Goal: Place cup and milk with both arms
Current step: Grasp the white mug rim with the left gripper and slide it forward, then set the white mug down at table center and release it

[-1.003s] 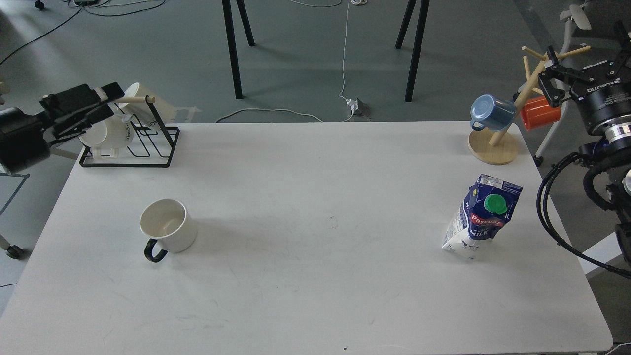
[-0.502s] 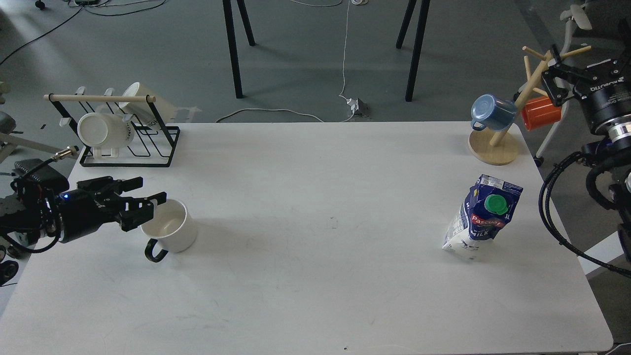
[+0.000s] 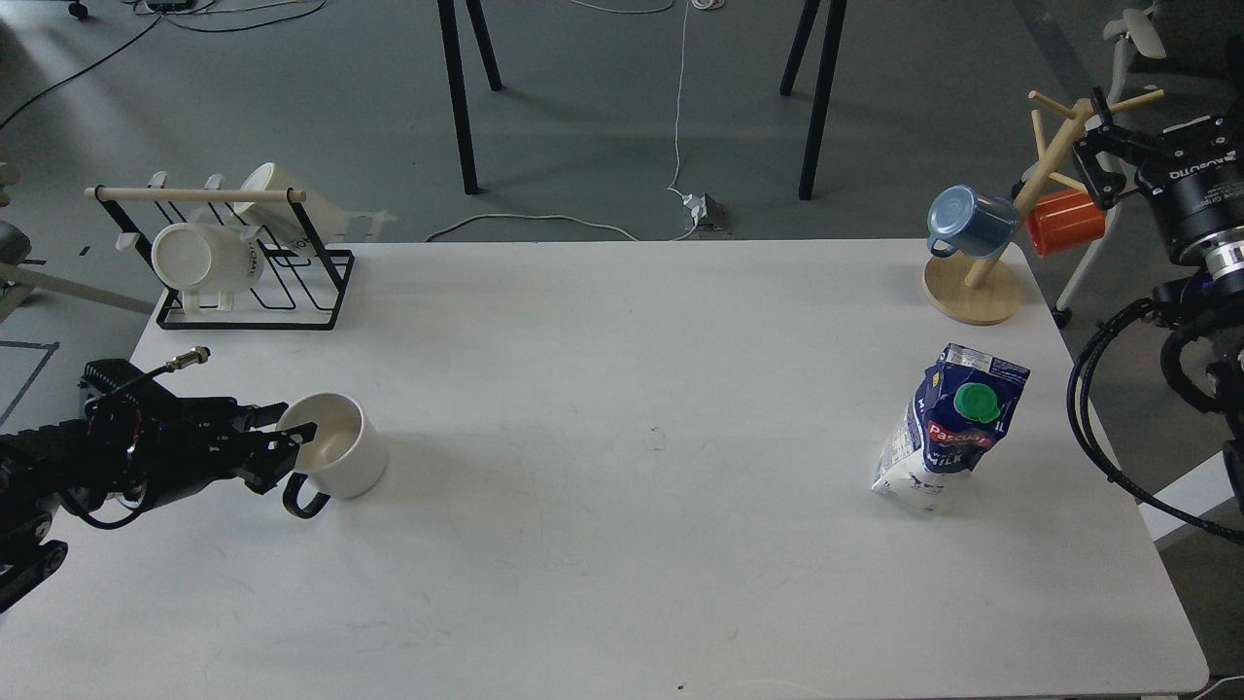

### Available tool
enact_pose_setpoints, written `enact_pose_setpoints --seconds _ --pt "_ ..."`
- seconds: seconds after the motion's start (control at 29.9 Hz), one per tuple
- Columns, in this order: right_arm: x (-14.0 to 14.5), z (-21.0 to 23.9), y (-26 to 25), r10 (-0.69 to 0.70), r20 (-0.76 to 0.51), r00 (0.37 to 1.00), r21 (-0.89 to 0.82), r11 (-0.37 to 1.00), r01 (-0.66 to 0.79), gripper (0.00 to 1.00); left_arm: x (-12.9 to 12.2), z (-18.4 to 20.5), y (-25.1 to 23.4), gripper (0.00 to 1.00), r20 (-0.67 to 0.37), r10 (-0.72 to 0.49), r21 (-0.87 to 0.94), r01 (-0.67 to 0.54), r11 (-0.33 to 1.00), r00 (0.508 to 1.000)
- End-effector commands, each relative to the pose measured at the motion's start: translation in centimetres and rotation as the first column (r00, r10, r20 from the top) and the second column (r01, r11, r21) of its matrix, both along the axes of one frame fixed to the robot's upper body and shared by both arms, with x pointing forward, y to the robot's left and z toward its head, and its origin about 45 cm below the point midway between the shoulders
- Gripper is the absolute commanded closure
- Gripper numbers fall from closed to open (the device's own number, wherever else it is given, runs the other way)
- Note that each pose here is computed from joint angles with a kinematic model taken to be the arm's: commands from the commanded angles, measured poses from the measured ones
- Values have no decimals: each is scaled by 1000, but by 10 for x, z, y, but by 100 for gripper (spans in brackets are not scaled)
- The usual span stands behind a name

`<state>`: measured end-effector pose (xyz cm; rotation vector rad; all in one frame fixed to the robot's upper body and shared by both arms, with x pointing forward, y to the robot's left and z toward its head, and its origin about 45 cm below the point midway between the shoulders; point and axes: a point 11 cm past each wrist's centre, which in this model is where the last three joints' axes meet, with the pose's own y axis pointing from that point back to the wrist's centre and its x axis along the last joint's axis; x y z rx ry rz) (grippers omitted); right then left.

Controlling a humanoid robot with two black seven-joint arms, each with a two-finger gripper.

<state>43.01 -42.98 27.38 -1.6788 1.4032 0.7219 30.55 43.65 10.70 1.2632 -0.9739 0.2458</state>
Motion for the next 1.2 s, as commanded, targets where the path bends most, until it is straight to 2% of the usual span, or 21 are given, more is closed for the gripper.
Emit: enact_pose_setpoints --seconds 0.0,0.17,0.37,0.57,0.7,0.8,1.04,1.17 --pt "0 0 0 0 -1 1000 -1 1000 0 2 2 2 0 90 4 -3 1 3 1000 1000" --pt "-1 -2 -1 -3 -6 1000 -1 1000 3 2 7 8 -29 93 -5 -61 -51 61 997 998" --pt "0 -1 -1 -1 -2 1000 -2 1000 1 2 43 56 -89 93 -46 -168 -92 164 982 985" --pt "9 17 2 5 33 999 -5 1000 -5 2 74 97 -217 94 -55 -347 -158 335 929 936" --pt "34 69 13 25 127 992 -20 1000 -22 2 69 93 -287 93 -39 -408 -146 398 906 912" --pt "45 86 23 45 145 988 -42 998 -40 2 59 79 -321 93 -35 -468 -121 461 879 883" --pt "52 87 45 97 140 985 -67 994 -88 2 40 51 -355 91 -97 -510 -139 496 857 855" --pt "53 81 55 113 133 985 -56 993 -106 2 41 43 -366 90 -106 -493 -137 478 867 864"
